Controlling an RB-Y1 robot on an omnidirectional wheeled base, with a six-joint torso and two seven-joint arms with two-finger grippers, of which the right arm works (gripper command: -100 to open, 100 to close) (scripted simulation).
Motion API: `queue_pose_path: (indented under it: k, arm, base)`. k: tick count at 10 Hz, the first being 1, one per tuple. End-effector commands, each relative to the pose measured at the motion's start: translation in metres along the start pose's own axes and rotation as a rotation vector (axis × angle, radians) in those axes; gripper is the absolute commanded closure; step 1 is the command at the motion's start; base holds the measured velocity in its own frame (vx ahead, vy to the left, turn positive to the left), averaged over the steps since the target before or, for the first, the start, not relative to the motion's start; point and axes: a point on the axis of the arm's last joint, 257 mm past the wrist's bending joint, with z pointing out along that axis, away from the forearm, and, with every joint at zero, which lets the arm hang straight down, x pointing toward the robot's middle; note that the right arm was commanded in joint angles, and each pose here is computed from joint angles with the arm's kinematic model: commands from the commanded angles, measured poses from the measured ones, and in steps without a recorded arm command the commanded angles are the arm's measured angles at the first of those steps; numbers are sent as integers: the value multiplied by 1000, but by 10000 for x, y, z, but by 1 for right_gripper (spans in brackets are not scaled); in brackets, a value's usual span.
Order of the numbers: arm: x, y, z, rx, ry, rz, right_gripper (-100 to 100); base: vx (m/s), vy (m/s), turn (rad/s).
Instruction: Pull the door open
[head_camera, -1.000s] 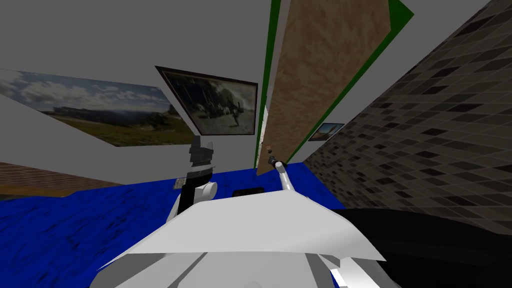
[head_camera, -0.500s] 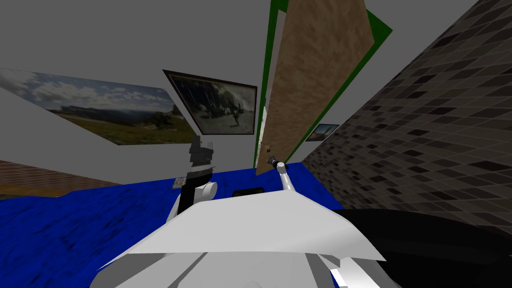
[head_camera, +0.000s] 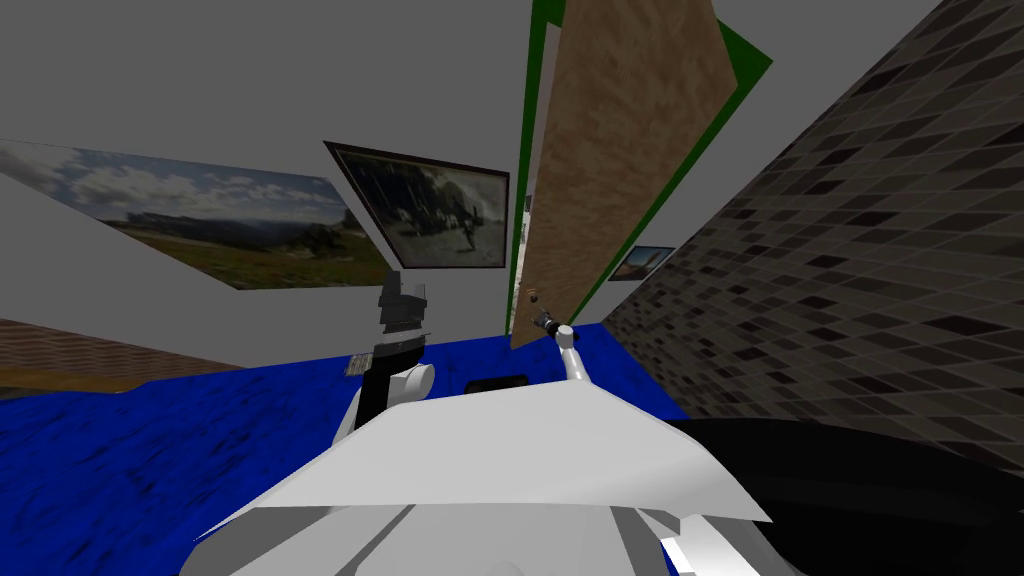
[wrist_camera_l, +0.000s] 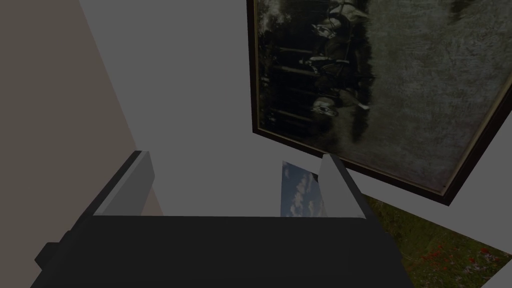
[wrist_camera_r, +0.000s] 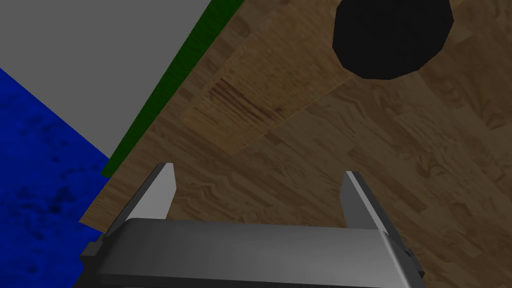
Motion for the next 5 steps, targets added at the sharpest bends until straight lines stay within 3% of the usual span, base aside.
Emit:
queue_pose_path:
  k: [1,5]
  arm:
    - [62,2,-26,-4,31,63,-100]
    - [184,29,-72,-13,90,176,-100]
  base:
    - [-30,-19,-7]
    - [-30,-21,-5]
